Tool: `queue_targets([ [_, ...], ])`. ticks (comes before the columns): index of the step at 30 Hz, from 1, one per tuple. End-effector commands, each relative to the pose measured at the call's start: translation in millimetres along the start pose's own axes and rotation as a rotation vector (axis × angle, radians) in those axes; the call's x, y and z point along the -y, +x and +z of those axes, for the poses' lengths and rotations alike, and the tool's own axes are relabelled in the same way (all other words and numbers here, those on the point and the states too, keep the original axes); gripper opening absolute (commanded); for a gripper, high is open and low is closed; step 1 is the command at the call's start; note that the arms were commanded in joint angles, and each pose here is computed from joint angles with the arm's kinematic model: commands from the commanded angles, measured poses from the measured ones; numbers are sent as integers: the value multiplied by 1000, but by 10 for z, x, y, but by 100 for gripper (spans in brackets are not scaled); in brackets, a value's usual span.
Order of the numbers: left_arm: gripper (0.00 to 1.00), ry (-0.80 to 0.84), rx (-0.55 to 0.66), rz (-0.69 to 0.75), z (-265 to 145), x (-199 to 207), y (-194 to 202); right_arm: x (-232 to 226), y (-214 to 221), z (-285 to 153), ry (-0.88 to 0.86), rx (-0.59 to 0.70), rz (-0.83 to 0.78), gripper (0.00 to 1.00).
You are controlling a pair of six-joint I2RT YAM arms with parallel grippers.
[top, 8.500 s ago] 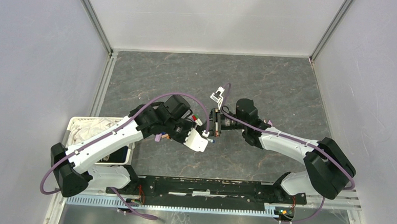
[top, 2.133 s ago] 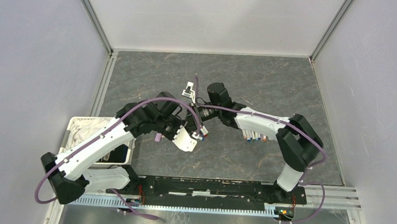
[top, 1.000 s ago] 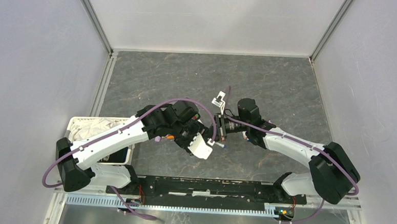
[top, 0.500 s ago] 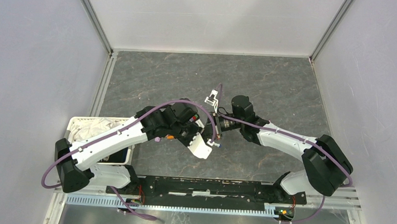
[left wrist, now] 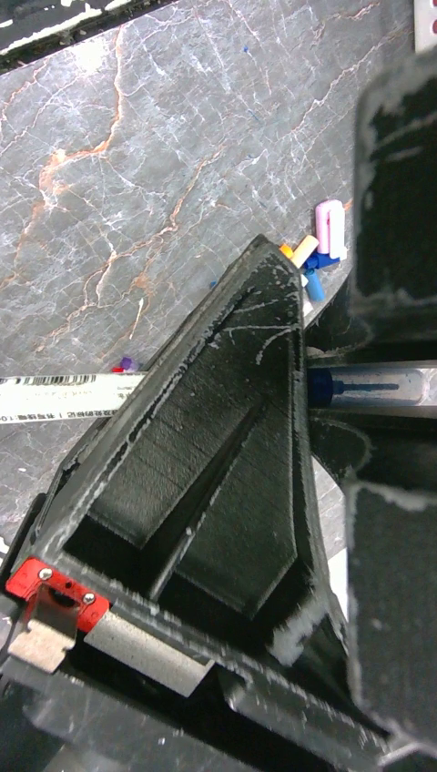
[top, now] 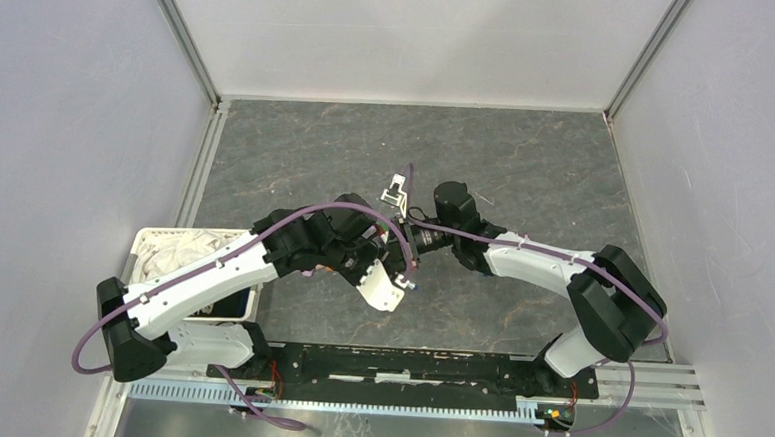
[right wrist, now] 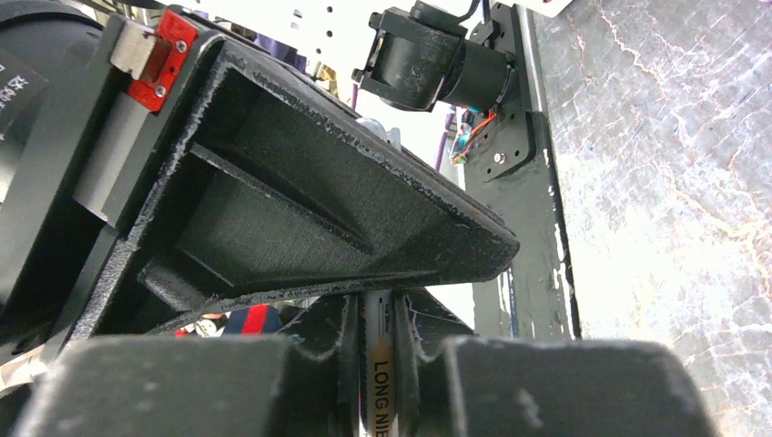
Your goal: Open the pen caps
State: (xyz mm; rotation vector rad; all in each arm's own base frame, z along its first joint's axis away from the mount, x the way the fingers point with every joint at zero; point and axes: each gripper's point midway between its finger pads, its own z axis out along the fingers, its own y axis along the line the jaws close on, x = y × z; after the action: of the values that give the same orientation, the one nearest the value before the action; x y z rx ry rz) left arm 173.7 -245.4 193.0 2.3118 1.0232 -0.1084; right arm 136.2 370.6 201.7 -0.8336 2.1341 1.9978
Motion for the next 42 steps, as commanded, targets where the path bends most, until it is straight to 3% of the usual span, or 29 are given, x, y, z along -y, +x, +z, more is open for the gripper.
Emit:
queue_targets([
  [1, 2, -8, 161, 83, 53, -92, -401, -234, -670, 115, -8, 202, -114, 0],
  [5, 2, 16, 166, 97, 67, -57, -412, -36, -846, 175, 56, 251, -73, 0],
  [8, 2, 23, 71, 150, 66, -54, -225, 495, -644, 140, 234, 146, -23, 0],
  [10, 2, -10, -158, 172, -283, -236, 472, 849, 272, -271, 386, -46, 46, 0],
  [11, 2, -107, -316, 18, -870, -341, 1406, 975, 1065, -652, 466, -114, 55, 0],
  [12, 2, -156, -393, -15, -1330, -196, 2040, 887, 1225, -824, 440, 62, 65, 0],
  [13, 2, -21, -356, 63, -1382, 159, 2182, 800, 1298, -857, 328, 185, 117, 0],
  [14, 2, 21, -269, 117, -1262, 198, 1873, 651, 1133, -811, 280, 171, 79, 0],
  [15, 2, -94, -265, 156, -1070, -172, 1556, 750, 1089, -798, 360, 35, 11, 0],
  [16, 2, -133, -293, 173, -869, -278, 1318, 756, 1072, -797, 416, -60, 21, 0],
  [19, 2, -38, -191, 135, -553, -104, 836, 631, 945, -700, 349, 32, 15, 0],
  [24, 2, -19, -124, 107, -429, -1, 589, 458, 667, -694, 287, 82, -60, 0],
  [29, 2, -38, -118, -101, -312, -159, 562, 482, 452, -746, 326, 119, -118, 0],
  [32, 2, -12, -136, -252, -186, -191, 607, 858, 325, -998, 562, 162, -95, 0],
  [36, 2, -61, -151, -457, 48, -335, 735, 1231, 40, -1477, 881, 316, -95, 0],
  [42, 3, -85, -185, -746, 393, -394, 1218, 1414, -196, -1755, 1057, 439, -112, 0],
])
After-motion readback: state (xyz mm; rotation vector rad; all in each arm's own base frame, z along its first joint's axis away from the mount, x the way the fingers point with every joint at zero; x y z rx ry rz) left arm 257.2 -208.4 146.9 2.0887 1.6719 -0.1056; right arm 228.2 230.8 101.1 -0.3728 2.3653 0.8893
